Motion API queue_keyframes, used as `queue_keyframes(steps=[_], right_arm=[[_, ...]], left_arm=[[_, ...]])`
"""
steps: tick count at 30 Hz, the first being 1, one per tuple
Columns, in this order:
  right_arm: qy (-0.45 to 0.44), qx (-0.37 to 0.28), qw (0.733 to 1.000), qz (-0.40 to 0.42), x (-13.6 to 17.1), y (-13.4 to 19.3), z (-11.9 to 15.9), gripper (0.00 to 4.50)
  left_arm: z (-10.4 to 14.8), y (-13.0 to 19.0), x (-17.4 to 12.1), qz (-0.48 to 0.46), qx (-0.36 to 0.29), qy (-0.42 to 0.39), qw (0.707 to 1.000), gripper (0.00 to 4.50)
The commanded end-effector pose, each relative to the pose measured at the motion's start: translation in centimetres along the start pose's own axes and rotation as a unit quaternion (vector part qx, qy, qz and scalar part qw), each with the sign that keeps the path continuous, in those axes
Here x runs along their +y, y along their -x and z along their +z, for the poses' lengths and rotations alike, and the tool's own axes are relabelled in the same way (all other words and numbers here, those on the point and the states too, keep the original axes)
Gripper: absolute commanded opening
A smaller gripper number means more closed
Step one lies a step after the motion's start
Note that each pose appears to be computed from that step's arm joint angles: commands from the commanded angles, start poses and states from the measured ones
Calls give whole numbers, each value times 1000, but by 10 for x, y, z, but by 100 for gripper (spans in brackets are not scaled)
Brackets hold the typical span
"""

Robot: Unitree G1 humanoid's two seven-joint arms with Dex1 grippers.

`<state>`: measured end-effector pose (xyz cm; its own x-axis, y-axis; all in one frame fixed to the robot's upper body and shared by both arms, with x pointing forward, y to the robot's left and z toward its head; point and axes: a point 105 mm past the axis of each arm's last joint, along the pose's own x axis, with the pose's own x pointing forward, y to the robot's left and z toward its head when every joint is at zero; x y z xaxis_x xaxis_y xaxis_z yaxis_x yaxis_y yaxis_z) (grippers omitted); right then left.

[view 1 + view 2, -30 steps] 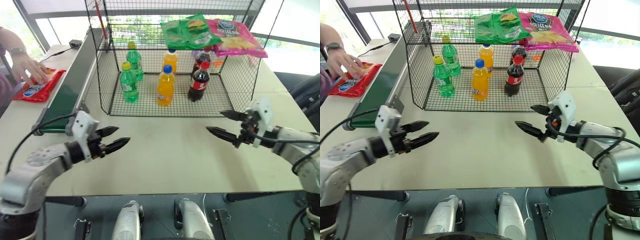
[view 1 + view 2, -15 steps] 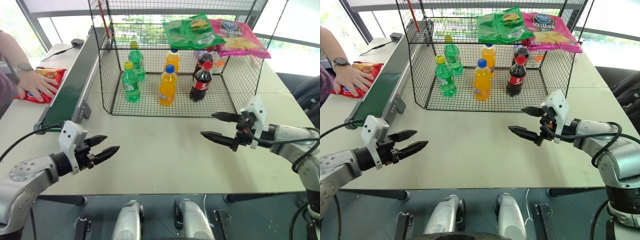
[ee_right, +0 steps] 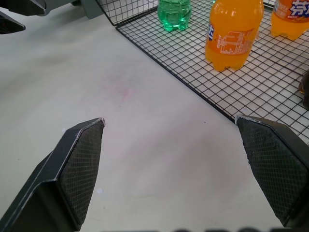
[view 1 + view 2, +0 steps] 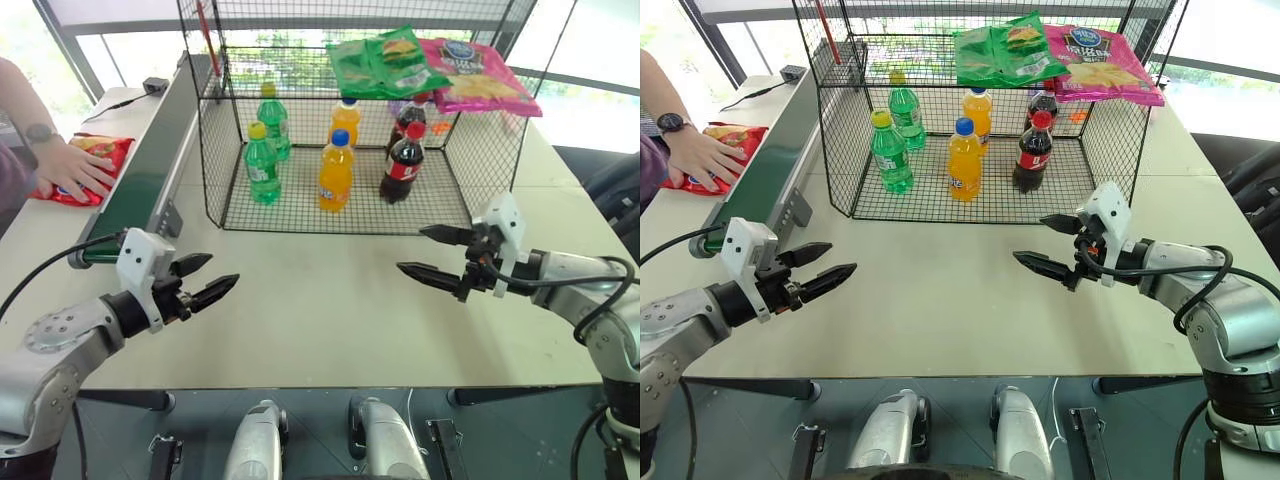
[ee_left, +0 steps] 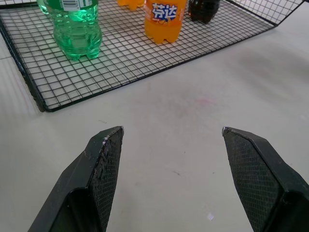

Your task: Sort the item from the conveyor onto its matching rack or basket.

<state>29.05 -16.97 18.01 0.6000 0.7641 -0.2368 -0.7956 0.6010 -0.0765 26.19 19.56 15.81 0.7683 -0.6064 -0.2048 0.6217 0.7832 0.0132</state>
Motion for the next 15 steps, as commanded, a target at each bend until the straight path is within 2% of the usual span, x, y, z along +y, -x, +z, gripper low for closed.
queue_keyframes(steps=[1,15], right_arm=[[22,-18,1000,-9,0,4,12,450],[27,-22,999,-18,-3,3,13,450]], left_arm=[[8,-2,-1,-7,-11,-13,1000,342],[8,-5,1,-5,-11,-16,1000,342]])
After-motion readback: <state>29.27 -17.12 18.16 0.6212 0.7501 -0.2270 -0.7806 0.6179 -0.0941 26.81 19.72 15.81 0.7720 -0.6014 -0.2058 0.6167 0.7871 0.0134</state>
